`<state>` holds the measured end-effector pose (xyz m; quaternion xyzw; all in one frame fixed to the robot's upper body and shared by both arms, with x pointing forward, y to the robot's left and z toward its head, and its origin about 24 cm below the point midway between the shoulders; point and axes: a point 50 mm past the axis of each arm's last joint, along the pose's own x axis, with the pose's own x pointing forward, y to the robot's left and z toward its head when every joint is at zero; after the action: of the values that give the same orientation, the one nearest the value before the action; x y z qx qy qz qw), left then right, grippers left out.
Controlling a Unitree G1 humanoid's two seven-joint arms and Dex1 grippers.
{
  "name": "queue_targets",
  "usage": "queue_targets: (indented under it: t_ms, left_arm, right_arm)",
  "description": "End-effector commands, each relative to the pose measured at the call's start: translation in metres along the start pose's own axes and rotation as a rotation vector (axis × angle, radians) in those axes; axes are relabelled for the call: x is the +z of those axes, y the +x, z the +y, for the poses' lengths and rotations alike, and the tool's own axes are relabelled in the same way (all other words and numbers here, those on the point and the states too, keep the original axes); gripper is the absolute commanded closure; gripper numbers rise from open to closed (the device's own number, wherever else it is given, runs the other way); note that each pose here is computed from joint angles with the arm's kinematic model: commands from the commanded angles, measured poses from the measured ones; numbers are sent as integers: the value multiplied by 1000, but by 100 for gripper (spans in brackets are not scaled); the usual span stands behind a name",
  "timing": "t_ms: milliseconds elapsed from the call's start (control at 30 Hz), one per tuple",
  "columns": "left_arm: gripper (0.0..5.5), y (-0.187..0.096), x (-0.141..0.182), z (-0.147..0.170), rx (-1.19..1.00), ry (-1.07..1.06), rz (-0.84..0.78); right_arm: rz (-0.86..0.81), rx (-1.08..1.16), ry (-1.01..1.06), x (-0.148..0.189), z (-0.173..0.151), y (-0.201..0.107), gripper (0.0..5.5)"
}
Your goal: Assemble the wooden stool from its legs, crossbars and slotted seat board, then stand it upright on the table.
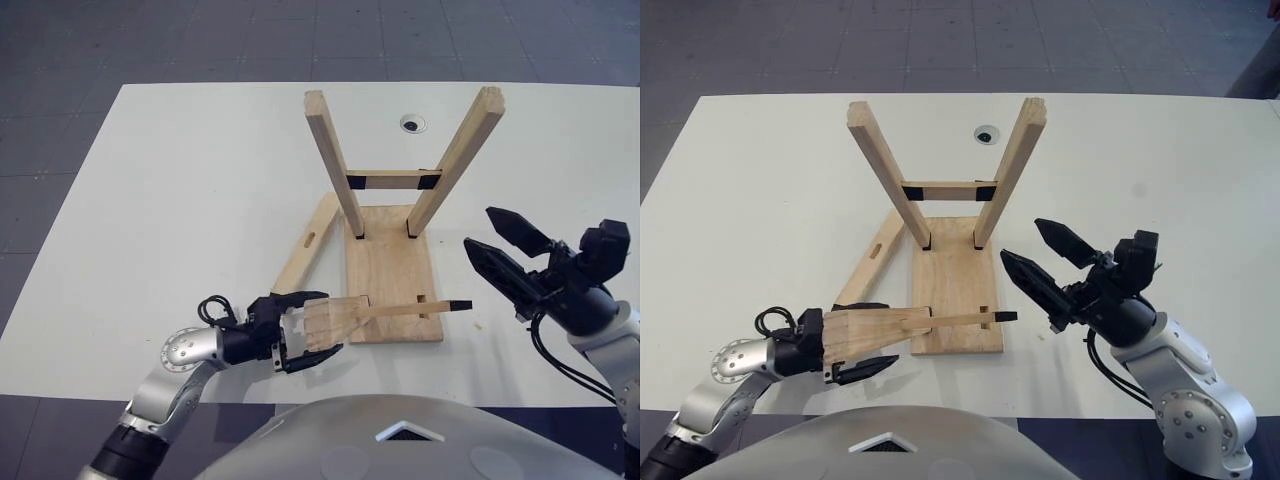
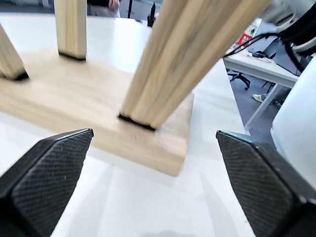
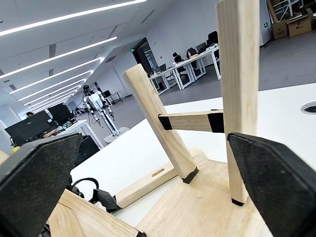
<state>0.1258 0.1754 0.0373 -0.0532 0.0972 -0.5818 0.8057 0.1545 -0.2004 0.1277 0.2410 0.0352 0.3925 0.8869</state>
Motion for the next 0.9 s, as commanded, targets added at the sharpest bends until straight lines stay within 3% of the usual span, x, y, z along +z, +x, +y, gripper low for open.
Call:
queue_targets:
  t_ms: [33,333,600,767,900]
  left_arm:
    - [87,-14,22,-3,2,83,-29]
    - [87,-17,59,-13,-18,164,-149]
    - [87,-38,129,-21,-14,369,-322]
    - [87,-41,157,-47,-149,422,-383]
    - [87,-36,149,-11,201,443,-260]
  right_arm:
    - [-24,-24,-3,3,-4,-1,0]
    - [-24,-36,-5,3,-9,-1,0]
    - [-39,-93,1,2,-22,-2,0]
    - [-45,-110,2,0,-26,-2,0]
    - [-54,-118,-3,0,-26,-1,0]
